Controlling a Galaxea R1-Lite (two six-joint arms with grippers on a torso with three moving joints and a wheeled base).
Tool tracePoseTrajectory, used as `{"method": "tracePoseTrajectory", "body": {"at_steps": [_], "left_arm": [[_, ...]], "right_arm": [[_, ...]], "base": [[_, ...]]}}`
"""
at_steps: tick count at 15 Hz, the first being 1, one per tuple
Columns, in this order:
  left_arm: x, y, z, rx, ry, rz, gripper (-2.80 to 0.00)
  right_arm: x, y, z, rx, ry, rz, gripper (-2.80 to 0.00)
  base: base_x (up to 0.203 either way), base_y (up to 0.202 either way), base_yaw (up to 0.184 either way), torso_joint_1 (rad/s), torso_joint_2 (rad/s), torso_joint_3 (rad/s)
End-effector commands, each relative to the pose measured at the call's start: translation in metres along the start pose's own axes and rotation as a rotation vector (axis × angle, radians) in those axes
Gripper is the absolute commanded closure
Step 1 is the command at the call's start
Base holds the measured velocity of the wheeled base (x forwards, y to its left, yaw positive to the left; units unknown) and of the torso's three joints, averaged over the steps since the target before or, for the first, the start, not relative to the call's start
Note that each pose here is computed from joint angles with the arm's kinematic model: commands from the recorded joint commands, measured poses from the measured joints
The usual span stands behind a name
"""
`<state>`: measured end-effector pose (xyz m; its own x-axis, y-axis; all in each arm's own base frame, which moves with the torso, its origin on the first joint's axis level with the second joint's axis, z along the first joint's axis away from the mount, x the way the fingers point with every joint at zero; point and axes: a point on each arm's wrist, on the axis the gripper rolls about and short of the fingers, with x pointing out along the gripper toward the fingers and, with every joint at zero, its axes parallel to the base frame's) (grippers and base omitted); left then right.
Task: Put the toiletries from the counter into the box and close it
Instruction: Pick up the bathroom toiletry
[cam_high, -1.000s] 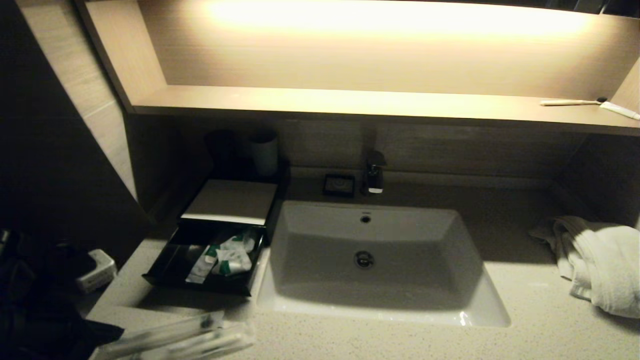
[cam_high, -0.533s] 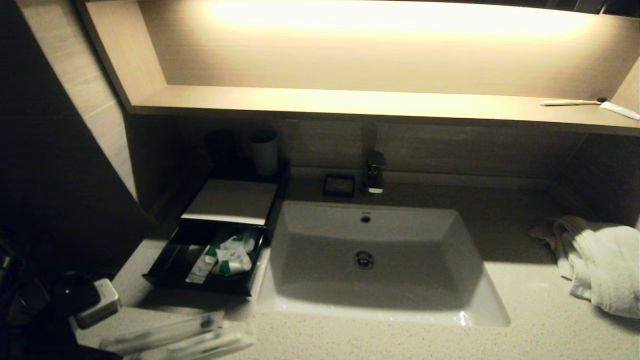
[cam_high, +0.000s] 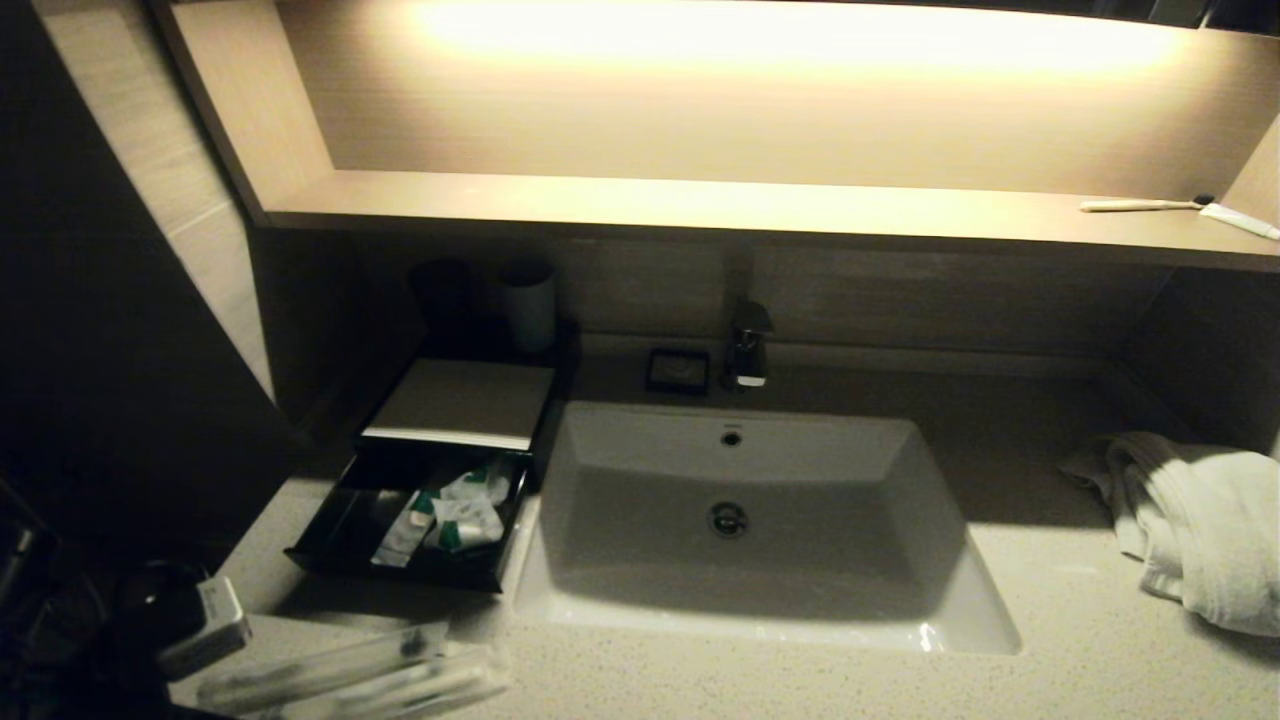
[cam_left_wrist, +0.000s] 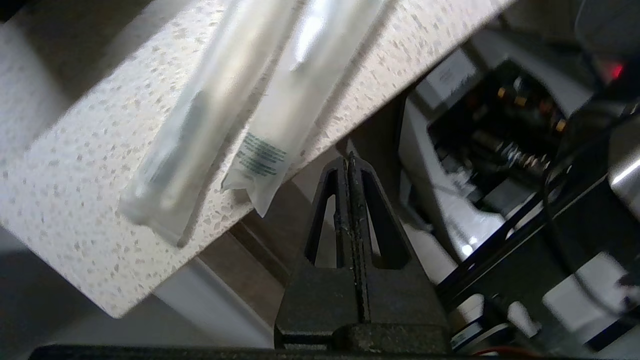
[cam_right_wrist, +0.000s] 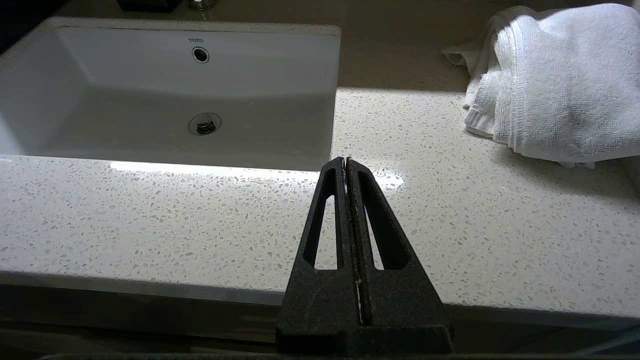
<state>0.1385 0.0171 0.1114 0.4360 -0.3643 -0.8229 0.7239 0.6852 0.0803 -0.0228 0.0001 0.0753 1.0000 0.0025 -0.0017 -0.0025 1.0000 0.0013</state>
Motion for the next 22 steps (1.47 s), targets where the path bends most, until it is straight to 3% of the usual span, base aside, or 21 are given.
{"method": "tracePoseTrajectory", "body": {"at_steps": [1,5,14,22], "left_arm": [[0.005,0.0,-0.003,0.038,0.016,-0.027,0.0],[0.017,0.008,-0.004,0.079,0.036,-0.057,0.0],[0.049,0.042,-0.006,0.089,0.027,-0.016,0.0],[0.037,0.048,-0.009,0.122,0.001,0.064,0.0]], "right_arm": [[0.0,0.0,0.0,0.0,0.0,0.001,0.0],[0.0,0.0,0.0,0.0,0.0,0.001,0.0],[0.0,0.0,0.0,0.0,0.0,0.001,0.0],[0.0,0.0,0.0,0.0,0.0,0.001,0.0]], "base": [[0.0,0.0,0.0,0.0,0.0,0.0],[0.0,0.0,0.0,0.0,0.0,0.0],[0.0,0.0,0.0,0.0,0.0,0.0],[0.0,0.0,0.0,0.0,0.0,0.0]]}}
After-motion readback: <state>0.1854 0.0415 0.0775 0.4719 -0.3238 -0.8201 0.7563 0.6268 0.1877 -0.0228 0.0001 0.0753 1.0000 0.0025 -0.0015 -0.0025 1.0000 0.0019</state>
